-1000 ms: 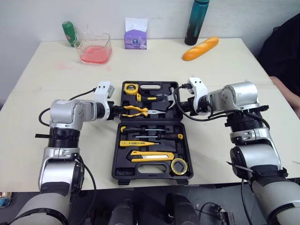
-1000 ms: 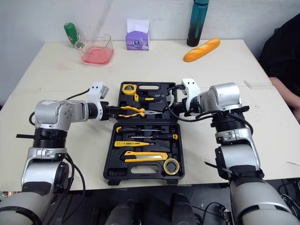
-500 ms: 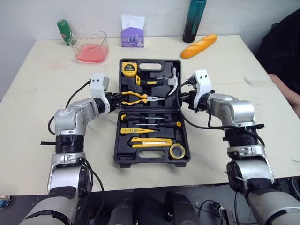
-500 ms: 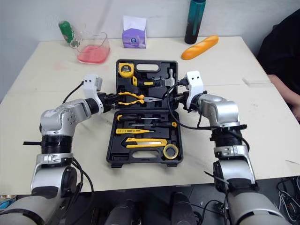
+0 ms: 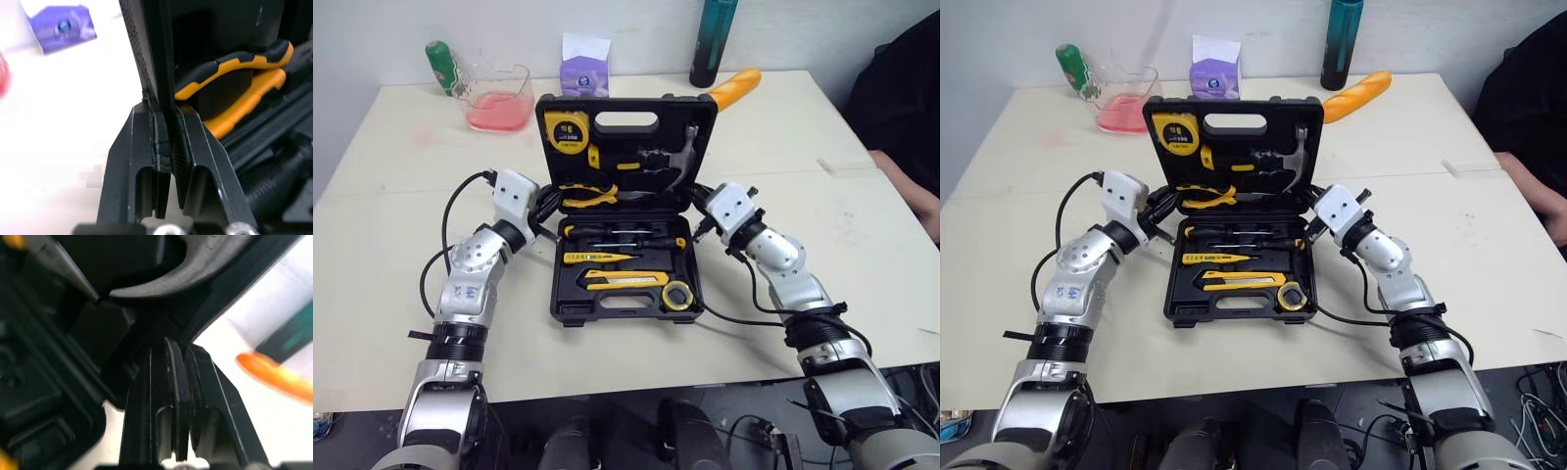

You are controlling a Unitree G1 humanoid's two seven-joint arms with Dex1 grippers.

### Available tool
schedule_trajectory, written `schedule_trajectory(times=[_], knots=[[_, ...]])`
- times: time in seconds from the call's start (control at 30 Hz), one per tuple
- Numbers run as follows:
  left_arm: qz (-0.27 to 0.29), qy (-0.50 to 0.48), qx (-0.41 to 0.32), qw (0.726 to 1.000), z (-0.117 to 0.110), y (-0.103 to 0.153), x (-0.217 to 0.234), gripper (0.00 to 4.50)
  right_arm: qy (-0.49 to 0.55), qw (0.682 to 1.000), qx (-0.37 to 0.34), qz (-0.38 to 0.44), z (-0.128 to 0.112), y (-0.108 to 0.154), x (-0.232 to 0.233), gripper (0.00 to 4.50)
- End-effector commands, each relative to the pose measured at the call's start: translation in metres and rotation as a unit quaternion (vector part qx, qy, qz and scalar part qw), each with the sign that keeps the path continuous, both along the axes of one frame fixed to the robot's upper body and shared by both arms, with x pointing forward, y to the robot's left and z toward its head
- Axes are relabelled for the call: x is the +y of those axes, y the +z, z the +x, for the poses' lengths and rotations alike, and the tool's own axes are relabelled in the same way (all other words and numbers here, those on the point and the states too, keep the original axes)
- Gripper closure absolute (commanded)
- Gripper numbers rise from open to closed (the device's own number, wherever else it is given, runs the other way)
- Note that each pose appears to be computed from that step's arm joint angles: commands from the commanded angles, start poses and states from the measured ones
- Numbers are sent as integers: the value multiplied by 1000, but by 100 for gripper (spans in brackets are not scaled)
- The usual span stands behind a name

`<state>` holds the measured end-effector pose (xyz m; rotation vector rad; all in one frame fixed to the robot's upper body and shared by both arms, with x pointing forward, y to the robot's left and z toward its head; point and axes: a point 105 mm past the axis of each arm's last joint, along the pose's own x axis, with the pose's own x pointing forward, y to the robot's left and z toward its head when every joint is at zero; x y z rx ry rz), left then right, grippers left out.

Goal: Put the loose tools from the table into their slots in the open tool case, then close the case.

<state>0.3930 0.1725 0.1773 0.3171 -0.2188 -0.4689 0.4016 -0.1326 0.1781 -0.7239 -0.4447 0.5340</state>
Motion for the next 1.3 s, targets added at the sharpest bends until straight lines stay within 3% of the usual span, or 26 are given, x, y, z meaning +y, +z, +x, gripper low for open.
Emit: schedule_trajectory(times=[0.03, 0.2, 0.27, 0.4, 0.5, 0.53, 0.7, 0.8, 0.9, 1.03, 1.23, 1.27, 1.3], knots=[[60, 62, -30, 996, -10, 0, 38, 449, -59, 996, -19, -57, -3, -16, -45, 450], [77, 28, -13, 997, -25, -21, 32, 449, -12, 991, -27, -129, -20, -41, -39, 450], [76, 18, -10, 997, -29, -24, 30, 359, 2, 992, -24, -127, -24, -43, -36, 450], [79, 15, -7, 997, -37, -26, 32, 185, 14, 992, -22, -125, -31, -44, -36, 281], [78, 41, 15, 996, -54, -30, 59, 40, 11, 992, 16, -127, -42, -49, -53, 122], [76, 49, 25, 996, -61, -31, 69, 39, 5, 992, 30, -121, -46, -48, -62, 75], [59, 72, 63, 994, -92, -28, 99, 39, 0, 990, 107, -91, -65, -47, -88, 75], [34, 53, 70, 996, -105, -15, 100, 39, 19, 990, 131, -42, -81, -31, -100, 75], [21, 38, 75, 996, -112, -10, 99, 39, 36, 987, 153, -30, -93, -25, -101, 75], [13, 16, 85, 996, -117, -5, 100, 39, 70, 967, 243, -1, -119, -35, -100, 75], [31, -29, 100, 994, -112, -6, 88, 39, 114, 947, 299, 8, -138, -43, -84, 75], [36, -33, 102, 994, -110, -7, 86, 91, 125, 942, 310, 8, -142, -45, -82, 69], [34, -43, 102, 993, -108, -6, 83, 122, 132, 937, 323, 10, -145, -47, -79, 95]])
